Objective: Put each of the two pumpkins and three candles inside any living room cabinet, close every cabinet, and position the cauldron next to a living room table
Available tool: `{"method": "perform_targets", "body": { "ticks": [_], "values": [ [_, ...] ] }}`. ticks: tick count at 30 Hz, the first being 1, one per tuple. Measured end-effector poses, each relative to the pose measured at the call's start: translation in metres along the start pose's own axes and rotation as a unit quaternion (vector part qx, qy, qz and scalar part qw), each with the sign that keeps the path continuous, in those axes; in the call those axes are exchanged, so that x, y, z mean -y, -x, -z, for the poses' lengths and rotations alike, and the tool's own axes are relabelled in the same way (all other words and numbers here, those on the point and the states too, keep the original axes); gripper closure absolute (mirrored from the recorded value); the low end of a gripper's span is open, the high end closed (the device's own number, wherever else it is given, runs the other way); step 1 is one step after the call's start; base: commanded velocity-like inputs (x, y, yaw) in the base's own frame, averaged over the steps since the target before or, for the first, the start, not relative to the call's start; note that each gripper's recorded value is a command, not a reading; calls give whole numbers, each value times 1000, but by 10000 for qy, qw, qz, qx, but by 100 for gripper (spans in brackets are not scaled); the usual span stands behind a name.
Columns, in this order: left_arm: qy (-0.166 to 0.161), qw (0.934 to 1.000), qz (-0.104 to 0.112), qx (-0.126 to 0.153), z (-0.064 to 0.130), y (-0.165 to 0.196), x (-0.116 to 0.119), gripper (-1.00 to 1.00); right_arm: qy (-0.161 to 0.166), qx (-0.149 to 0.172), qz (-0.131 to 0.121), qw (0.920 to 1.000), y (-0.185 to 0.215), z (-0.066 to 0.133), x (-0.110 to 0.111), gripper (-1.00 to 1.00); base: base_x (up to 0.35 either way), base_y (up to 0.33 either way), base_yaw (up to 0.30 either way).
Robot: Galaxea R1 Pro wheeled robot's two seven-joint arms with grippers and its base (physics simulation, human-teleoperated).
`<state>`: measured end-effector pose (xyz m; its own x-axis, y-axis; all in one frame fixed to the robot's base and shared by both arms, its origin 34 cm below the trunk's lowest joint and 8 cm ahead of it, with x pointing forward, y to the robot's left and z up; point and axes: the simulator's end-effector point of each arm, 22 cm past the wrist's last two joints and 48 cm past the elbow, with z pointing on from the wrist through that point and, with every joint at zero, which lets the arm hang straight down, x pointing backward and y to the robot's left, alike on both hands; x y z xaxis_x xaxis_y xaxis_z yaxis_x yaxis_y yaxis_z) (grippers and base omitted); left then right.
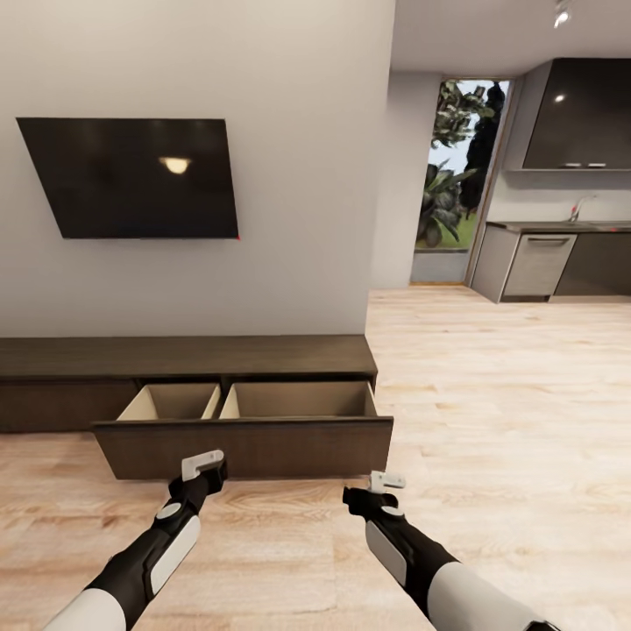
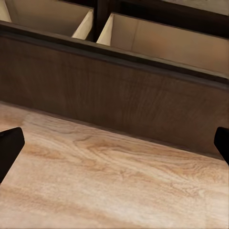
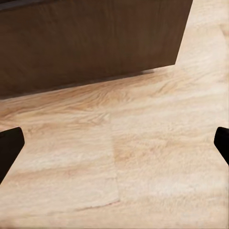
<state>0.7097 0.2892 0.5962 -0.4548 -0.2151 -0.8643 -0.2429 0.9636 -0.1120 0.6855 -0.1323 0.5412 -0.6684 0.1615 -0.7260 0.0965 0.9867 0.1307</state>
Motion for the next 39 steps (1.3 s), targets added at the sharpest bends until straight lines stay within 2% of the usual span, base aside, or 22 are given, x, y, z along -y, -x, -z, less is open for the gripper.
{"method": "perform_targets", "body": {
  "ticks": [1, 6, 9, 21, 31, 34, 39],
  "values": [
    [2, 10000, -1, 3, -1, -2, -1, -100, -5, 23, 30, 10000, -3, -1, 1, -100, 0, 0, 0],
    [10, 9997, 33, 226, -4, -3, -3, -100, -24, 664, 323, 9973, -1, -3, 4, -100, 0, 0, 0],
    [9, 9996, 47, 292, -6, -7, -4, -100, -19, 807, 374, 9960, -5, -4, 5, -100, 0, 0, 0],
    [-26, 9994, 31, 342, -13, -32, -7, -100, -12, 907, 380, 9952, -25, -17, 8, -100, 0, 0, 0],
    [-200, 9986, -149, 469, -16, -54, 5, -100, 0, 906, 428, 9950, -50, -27, 12, -100, 0, 0, 0],
    [-242, 9984, -197, 473, -17, -61, 8, -100, 76, 926, 432, 9947, -56, -30, 10, -100, 0, 0, 0],
    [-312, 9980, -277, 469, -19, -74, 12, -100, 412, 1044, 404, 9929, -65, -32, -3, -100, 0, 0, 0]
  ]
}}
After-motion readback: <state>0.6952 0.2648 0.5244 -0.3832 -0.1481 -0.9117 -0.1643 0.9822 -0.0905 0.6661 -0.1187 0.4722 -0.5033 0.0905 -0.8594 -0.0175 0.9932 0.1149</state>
